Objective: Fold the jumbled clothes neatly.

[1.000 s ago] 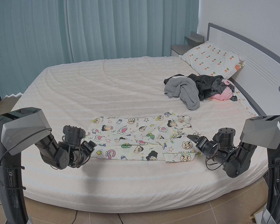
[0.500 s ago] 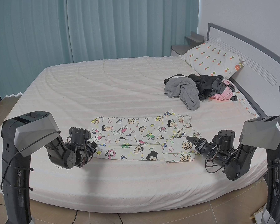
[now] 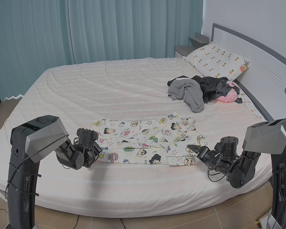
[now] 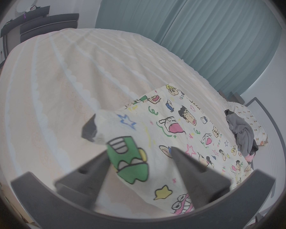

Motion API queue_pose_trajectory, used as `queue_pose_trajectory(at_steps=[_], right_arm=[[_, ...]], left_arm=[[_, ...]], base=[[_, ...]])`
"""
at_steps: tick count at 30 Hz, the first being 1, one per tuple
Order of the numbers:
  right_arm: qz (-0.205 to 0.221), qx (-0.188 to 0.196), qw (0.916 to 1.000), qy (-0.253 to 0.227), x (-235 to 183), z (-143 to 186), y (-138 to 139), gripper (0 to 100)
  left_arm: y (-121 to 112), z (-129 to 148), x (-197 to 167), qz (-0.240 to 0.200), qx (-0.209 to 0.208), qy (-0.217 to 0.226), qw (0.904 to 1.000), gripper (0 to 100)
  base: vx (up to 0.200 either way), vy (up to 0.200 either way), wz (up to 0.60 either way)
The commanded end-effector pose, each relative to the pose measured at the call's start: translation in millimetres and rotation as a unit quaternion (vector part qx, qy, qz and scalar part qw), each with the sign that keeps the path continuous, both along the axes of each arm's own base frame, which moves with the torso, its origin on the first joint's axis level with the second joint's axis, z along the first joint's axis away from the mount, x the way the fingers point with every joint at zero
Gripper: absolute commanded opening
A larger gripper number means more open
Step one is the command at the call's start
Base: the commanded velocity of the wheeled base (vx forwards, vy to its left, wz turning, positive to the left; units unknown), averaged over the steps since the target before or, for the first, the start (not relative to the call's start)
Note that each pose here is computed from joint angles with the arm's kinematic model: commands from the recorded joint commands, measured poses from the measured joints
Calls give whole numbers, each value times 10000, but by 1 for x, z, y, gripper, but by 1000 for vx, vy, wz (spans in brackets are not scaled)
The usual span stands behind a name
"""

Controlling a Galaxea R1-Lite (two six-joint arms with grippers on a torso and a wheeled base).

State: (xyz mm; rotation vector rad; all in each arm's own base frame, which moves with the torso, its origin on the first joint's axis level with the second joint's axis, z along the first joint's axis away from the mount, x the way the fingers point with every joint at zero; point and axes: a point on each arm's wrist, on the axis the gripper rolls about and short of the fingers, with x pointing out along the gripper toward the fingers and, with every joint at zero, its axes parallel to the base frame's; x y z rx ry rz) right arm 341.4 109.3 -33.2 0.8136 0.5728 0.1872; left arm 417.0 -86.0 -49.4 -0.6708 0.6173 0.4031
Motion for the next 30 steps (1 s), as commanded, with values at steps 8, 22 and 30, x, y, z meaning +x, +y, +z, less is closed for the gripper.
queue_pose_trajectory(at_steps=[8,22,30], right_arm=[[-181,-381,9972,622,11,-21,5,100],[-146,-918,9929,744,46,-31,0,100],[3,-1138,9917,599,52,-38,2,100]], left_arm=[[5,-3,-8,179,-275,-695,9970,0],[6,-6,-12,172,-346,-1005,9942,0],[6,-6,-12,166,-352,-1011,9941,0]], base=[[0,0,0],[0,0,0],[0,0,0]])
